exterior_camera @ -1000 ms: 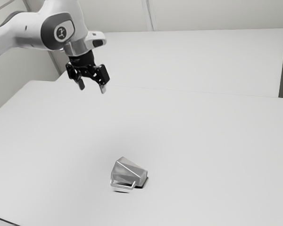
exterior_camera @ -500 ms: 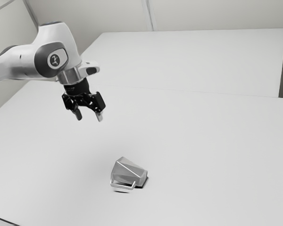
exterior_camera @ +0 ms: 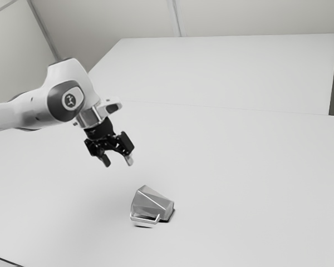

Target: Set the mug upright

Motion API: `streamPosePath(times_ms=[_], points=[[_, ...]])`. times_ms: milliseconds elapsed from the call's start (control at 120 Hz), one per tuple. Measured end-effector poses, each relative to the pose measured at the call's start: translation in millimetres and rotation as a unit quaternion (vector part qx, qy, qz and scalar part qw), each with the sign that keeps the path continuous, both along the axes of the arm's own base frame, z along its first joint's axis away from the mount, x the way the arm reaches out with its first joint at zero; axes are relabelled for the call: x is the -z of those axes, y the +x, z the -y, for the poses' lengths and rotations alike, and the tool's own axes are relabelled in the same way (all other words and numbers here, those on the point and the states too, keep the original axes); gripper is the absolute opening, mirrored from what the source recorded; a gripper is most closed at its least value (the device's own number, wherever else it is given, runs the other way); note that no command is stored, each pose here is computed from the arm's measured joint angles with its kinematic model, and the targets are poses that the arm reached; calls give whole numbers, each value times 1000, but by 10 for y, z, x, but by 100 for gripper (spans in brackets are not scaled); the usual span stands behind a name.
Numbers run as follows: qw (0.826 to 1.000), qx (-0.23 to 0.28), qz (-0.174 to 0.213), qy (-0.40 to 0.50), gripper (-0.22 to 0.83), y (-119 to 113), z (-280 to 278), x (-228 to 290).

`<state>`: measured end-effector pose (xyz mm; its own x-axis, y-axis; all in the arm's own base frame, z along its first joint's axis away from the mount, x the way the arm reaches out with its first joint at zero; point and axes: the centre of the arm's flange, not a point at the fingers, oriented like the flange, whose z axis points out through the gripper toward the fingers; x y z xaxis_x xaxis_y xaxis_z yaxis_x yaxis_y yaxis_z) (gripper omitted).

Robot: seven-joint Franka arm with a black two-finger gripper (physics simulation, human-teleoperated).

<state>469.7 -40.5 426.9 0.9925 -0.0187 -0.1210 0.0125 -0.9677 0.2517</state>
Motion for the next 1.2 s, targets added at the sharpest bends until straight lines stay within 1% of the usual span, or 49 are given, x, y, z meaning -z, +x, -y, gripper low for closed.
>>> streamPosePath(times_ms=[150,300,433,750,867,1200], points=[[999,-15,-5,-37,62,-122,14,349],[997,-24,0,-68,62,-149,31,517],[995,-35,-3,-97,62,-197,46,709],[985,-56,-4,-165,62,-281,70,1102],[980,-62,3,-189,62,-310,82,1201],[962,-76,39,-258,62,-428,97,1394]])
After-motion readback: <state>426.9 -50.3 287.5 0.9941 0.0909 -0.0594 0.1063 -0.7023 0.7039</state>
